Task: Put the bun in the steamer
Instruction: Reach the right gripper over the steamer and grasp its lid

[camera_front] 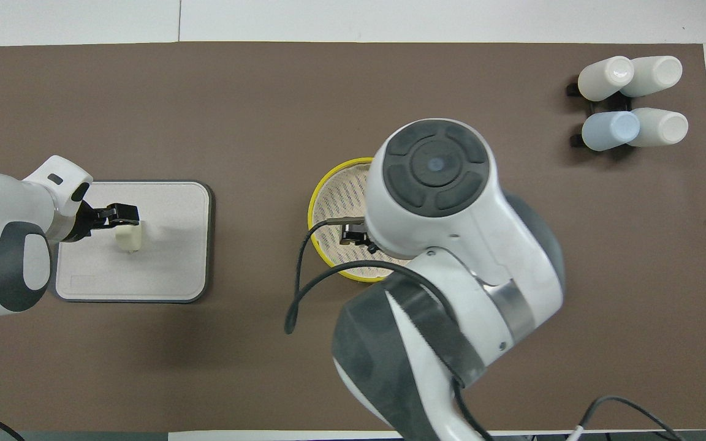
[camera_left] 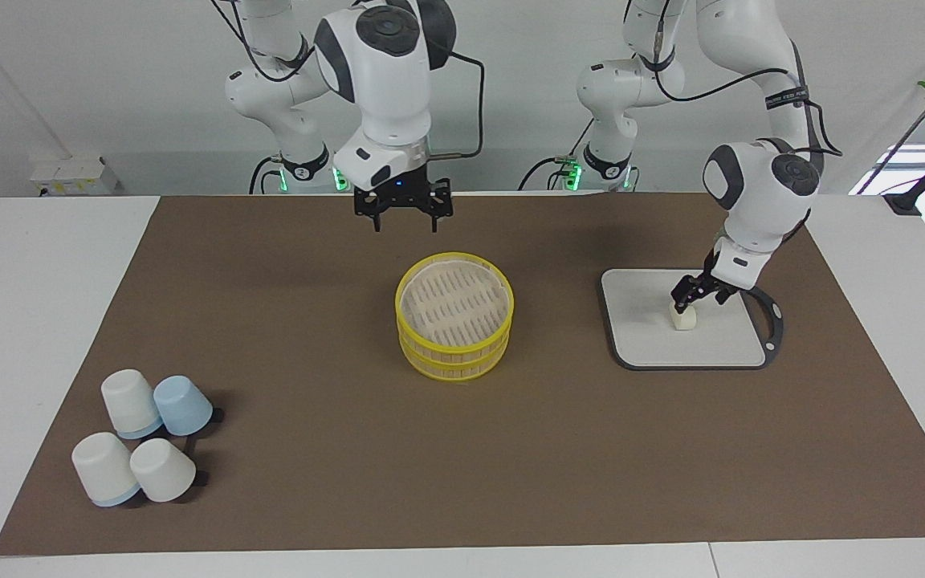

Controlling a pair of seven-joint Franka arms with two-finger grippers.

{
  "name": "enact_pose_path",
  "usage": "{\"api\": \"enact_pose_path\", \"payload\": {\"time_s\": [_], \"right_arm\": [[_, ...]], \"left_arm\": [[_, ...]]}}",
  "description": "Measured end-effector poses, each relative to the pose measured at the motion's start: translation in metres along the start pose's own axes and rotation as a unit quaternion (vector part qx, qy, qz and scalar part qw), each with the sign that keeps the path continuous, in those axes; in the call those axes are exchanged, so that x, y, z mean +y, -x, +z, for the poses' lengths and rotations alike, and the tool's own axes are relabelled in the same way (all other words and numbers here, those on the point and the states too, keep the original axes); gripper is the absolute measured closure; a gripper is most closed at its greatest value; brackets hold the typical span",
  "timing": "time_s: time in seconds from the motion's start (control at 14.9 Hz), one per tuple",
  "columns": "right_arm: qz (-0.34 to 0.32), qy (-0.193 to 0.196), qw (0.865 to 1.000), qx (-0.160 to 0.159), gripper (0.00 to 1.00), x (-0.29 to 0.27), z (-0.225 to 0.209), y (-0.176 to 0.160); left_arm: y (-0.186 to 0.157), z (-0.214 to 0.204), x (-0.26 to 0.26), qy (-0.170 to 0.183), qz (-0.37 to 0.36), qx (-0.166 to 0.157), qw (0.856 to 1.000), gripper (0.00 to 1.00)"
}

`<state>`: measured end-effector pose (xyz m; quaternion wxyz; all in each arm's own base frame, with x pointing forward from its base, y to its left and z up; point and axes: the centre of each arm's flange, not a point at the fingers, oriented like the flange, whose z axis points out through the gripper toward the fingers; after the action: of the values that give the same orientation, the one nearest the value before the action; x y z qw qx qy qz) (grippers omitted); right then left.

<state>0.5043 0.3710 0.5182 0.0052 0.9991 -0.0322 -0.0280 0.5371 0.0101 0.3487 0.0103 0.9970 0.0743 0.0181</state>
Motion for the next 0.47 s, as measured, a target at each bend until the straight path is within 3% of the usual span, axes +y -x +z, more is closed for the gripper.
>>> {"api": "enact_pose_path", "payload": {"time_s": [0.47], "right_arm": [[0.041, 0.005, 0.999, 0.001, 0.01, -0.072, 0.054, 0.001]], "left_arm": [[0.008, 0.030, 0.004, -0.001, 0.006, -0.008, 1.000, 0.00]]}}
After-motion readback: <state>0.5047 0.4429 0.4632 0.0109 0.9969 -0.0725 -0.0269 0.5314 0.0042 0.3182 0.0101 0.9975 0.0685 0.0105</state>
